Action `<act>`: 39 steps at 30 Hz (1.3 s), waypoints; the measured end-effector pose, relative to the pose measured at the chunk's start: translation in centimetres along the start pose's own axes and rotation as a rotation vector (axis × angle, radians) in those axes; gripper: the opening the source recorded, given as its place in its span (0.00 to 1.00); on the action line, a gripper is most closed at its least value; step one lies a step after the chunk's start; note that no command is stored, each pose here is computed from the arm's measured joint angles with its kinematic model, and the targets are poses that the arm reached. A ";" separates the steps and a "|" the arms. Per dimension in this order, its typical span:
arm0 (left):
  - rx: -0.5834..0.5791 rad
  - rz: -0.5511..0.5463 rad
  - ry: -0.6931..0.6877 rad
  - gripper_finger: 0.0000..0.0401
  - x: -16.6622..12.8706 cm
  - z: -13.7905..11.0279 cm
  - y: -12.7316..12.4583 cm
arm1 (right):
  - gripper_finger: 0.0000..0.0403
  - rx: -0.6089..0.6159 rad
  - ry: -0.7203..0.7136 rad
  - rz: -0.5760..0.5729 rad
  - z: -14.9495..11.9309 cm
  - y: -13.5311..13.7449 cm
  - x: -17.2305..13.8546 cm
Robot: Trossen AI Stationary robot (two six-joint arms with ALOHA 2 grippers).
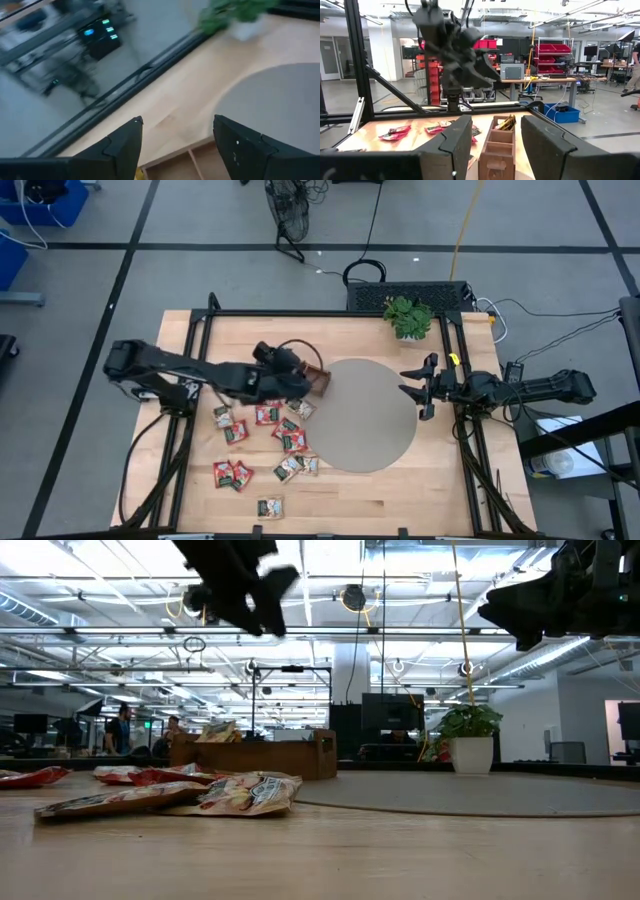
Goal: Pick & Place Tea
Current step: Put the red tea bag into the middle section of the wooden organizer
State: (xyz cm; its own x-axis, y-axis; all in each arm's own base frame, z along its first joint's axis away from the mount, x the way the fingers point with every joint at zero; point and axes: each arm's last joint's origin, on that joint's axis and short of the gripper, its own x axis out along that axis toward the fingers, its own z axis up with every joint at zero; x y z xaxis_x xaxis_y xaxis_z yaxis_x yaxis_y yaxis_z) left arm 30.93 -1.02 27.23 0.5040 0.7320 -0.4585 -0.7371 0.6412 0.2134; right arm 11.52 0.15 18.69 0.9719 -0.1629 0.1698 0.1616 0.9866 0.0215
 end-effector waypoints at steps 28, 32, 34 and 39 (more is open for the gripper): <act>-0.157 -0.566 -0.024 0.61 -2.9 -8.8 7.3 | 0.39 -0.006 0.024 0.001 -0.2 0.0 0.1; -0.248 -0.539 0.130 0.61 -2.3 -10.4 7.1 | 0.39 -0.006 0.024 0.001 -0.3 0.0 0.1; -0.269 -0.546 0.233 0.61 -2.0 -11.1 6.8 | 0.39 -0.006 0.024 0.001 -0.2 0.0 0.1; -0.188 -0.582 0.362 0.61 -1.5 -12.1 5.3 | 0.39 -0.006 0.024 0.001 -0.2 0.0 0.1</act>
State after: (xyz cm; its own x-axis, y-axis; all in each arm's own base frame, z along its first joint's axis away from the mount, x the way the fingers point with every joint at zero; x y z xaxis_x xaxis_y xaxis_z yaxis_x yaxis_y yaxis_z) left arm 20.81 -1.48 18.65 0.6822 0.1392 -0.7178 -0.4752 0.8305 -0.2906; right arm 11.65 0.16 18.46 0.9758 -0.1626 0.1460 0.1620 0.9867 0.0158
